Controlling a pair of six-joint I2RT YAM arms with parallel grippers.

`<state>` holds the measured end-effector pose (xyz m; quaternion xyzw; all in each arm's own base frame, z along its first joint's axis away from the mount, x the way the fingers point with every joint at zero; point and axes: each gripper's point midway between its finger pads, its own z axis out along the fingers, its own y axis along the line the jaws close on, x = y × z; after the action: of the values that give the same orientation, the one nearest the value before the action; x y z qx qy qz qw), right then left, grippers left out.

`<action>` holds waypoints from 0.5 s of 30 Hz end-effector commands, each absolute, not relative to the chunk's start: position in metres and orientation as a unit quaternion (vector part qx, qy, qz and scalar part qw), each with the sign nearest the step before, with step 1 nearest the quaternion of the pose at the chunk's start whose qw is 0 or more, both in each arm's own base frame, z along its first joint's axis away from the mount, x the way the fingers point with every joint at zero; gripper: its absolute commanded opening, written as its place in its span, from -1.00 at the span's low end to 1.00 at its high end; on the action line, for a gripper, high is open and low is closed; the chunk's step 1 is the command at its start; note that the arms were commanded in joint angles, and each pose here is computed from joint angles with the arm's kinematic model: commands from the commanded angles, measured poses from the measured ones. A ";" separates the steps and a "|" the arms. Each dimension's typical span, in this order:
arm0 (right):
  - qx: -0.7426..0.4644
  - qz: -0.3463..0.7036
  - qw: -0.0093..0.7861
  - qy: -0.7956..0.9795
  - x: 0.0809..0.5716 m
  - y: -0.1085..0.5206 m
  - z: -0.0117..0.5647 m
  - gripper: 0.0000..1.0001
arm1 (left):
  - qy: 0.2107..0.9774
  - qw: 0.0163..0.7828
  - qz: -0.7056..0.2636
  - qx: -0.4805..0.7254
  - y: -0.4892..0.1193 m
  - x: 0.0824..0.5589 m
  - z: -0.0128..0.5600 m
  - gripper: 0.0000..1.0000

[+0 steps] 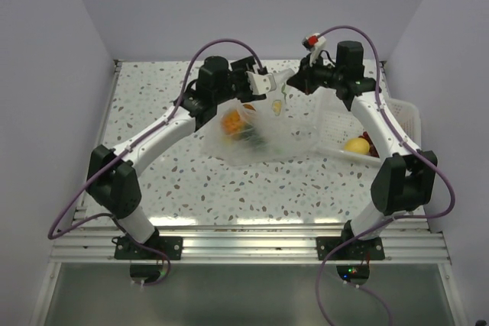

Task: Place the fake fruits into the plastic bag and tie a complex knot
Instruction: Pick up the fake fruit from the bin.

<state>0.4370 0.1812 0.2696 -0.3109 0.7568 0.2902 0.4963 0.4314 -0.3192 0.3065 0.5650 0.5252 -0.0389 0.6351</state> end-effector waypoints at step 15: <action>-0.308 0.247 0.477 0.786 0.398 0.090 0.299 0.63 | 0.616 0.613 -0.087 0.487 -0.315 0.459 0.298 -0.81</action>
<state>0.4242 0.1370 0.2658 -0.3091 0.7798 0.2758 0.4694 0.4595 -0.3125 0.2690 0.5182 0.6157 -0.0662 0.5899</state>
